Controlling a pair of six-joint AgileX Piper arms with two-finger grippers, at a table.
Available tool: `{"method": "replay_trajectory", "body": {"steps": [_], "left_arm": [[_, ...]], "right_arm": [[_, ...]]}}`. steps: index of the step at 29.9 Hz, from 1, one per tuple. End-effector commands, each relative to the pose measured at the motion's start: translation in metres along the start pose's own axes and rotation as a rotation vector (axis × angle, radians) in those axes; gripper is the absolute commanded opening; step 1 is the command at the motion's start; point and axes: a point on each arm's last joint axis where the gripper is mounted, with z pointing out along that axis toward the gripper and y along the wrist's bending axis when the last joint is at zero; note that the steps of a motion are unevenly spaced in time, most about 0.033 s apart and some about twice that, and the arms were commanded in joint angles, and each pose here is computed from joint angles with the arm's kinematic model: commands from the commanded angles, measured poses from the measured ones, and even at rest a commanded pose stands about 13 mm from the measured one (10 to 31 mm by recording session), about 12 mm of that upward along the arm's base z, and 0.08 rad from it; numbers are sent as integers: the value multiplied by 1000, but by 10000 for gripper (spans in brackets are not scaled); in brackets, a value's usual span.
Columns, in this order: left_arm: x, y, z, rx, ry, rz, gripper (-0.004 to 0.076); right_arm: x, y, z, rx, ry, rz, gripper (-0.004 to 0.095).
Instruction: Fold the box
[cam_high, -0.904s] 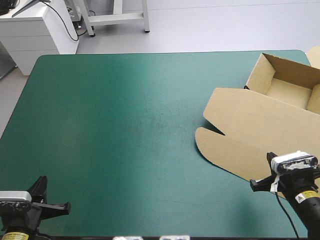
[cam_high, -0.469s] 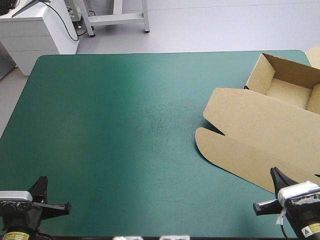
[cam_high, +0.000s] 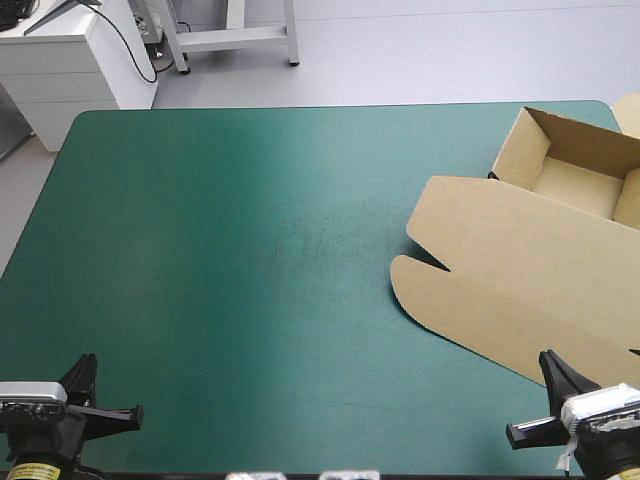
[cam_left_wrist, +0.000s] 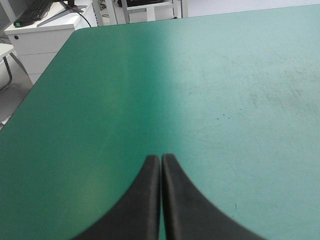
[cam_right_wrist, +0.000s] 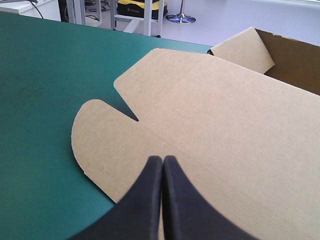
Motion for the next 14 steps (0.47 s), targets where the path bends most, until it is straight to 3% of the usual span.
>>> {"method": "replay_trajectory", "body": {"steps": [1,14], "left_arm": [[-14,1,-2,-4,-95,-13,-8],[-14,1,-2,-5,-95,-14,-8]], "right_arm": [[-13,-1,-9,25,-120,-2,-21],[-12,-3,-8,52,-119,-37,-21]]}}
